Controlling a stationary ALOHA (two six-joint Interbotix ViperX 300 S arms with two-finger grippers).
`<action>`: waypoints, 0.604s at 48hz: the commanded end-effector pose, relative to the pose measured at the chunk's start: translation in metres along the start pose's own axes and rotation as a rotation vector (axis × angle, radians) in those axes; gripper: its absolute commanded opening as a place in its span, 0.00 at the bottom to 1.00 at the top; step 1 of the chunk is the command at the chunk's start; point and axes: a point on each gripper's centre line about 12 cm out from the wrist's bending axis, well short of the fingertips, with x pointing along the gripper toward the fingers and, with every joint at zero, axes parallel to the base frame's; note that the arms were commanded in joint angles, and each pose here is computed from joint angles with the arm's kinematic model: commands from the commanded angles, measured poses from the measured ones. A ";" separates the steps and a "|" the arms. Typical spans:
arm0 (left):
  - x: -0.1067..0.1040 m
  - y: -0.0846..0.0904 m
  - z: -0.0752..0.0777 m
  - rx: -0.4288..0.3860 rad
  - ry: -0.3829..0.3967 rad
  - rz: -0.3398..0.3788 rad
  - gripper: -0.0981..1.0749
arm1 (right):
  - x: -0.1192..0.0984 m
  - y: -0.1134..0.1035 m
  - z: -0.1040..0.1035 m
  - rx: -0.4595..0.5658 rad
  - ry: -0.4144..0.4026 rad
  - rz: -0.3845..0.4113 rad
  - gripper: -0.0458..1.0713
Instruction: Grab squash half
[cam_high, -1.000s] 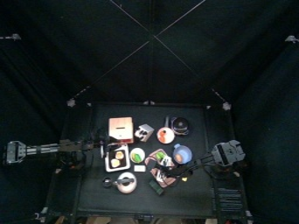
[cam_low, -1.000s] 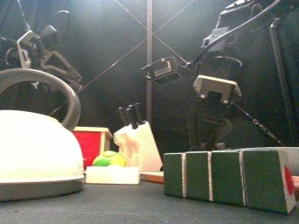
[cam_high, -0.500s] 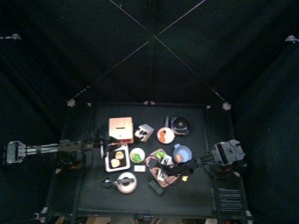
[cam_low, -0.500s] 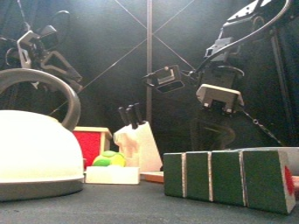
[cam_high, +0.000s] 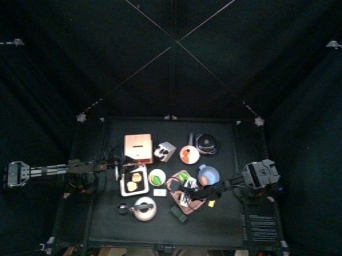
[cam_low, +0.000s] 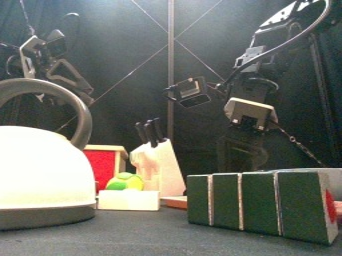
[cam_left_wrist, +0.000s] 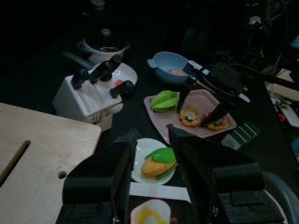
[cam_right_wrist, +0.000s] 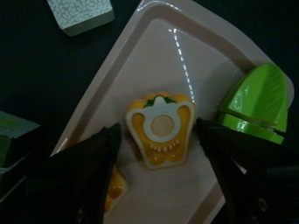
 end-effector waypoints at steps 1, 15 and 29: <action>0.001 -0.001 0.006 0.002 -0.020 -0.005 0.73 | -0.007 -0.001 0.007 0.010 -0.023 0.011 0.91; 0.001 -0.001 0.006 0.001 -0.019 -0.004 0.73 | -0.007 -0.001 0.007 0.009 -0.025 0.013 0.91; 0.001 -0.001 0.005 0.000 -0.017 -0.003 0.73 | -0.007 -0.001 0.007 0.008 -0.026 0.012 0.90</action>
